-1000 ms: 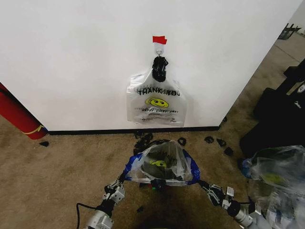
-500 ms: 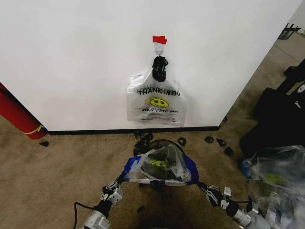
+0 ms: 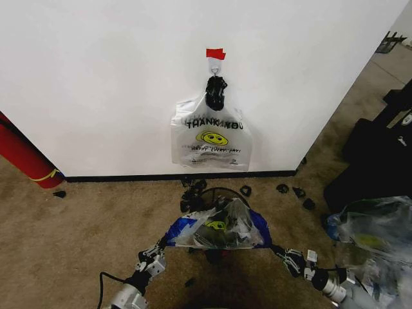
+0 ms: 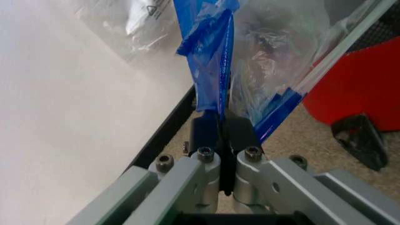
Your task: Pick up the garbage bag from the wall and place it over the trash bin.
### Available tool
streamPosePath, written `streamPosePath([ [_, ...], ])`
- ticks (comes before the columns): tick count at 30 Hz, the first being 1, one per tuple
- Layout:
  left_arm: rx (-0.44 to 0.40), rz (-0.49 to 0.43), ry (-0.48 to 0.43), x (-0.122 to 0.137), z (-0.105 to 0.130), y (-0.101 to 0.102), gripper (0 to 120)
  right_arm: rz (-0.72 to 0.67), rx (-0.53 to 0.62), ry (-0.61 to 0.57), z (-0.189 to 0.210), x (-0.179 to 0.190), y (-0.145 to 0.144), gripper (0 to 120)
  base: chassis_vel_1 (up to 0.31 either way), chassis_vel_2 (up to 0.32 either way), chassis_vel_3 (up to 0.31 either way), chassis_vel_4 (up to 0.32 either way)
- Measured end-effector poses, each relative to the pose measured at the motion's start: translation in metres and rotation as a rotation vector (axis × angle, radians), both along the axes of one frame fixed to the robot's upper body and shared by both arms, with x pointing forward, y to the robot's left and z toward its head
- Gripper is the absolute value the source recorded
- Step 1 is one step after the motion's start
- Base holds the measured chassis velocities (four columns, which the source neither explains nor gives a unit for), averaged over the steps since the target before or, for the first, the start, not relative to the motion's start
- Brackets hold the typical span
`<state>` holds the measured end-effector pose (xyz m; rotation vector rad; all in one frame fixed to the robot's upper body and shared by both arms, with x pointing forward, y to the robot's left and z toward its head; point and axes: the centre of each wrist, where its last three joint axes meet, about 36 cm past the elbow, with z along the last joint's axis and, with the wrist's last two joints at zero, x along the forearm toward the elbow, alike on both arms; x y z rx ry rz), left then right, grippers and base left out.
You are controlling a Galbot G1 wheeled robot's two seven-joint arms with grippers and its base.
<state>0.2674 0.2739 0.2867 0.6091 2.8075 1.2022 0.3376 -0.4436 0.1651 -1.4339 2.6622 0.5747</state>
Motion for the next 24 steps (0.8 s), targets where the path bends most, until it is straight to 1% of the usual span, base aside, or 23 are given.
streamPosePath([
  [4, 0.006, -0.01, 0.01, 0.007, 0.003, 0.002, 0, -0.018, 0.141, 0.023, -0.008, 0.006, 0.021, 0, 0.0, 0.0, 0.0, 0.0],
  [5, 0.006, -0.01, 0.01, 0.007, 0.003, 0.002, 0, -0.018, 0.141, 0.023, -0.008, 0.006, 0.021, 0, 0.0, 0.0, 0.0, 0.0],
  [7, 0.013, -0.026, 0.038, 0.008, 0.006, 0.005, 0, -0.035, 0.211, 0.044, -0.013, 0.01, 0.034, 0, 0.0, 0.0, 0.0, 0.0],
  [11, 0.01, -0.063, 0.09, 0.008, 0.011, 0.008, 0, -0.053, 0.266, 0.083, -0.019, 0.012, 0.045, 0, 0.0, 0.0, 0.0, 0.0],
  [12, 0.01, -0.063, 0.09, 0.008, 0.011, 0.008, 0, -0.053, 0.266, 0.083, -0.019, 0.012, 0.045, 0, 0.0, 0.0, 0.0, 0.0],
  [14, 0.001, -0.079, 0.11, 0.009, 0.014, 0.009, 0, -0.067, 0.283, 0.122, -0.021, 0.013, 0.05, 0, 0.0, 0.0, 0.0, 0.0],
  [18, -0.03, -0.074, 0.12, 0.01, 0.017, 0.006, 0, -0.133, 0.291, 0.212, -0.017, 0.013, 0.06, 0, 0.0, 0.0, 0.0, 0.0],
  [20, -0.04, -0.07, 0.124, 0.01, 0.018, 0.005, 0, -0.152, 0.289, 0.226, -0.016, 0.013, 0.063, 0, 0.0, 0.0, 0.0, 0.0],
  [24, -0.092, -0.028, 0.165, 0.011, 0.022, 0.001, 0, -0.241, 0.234, 0.274, -0.013, 0.014, 0.068, 0, 0.0, 0.0, 0.0, 0.0],
])
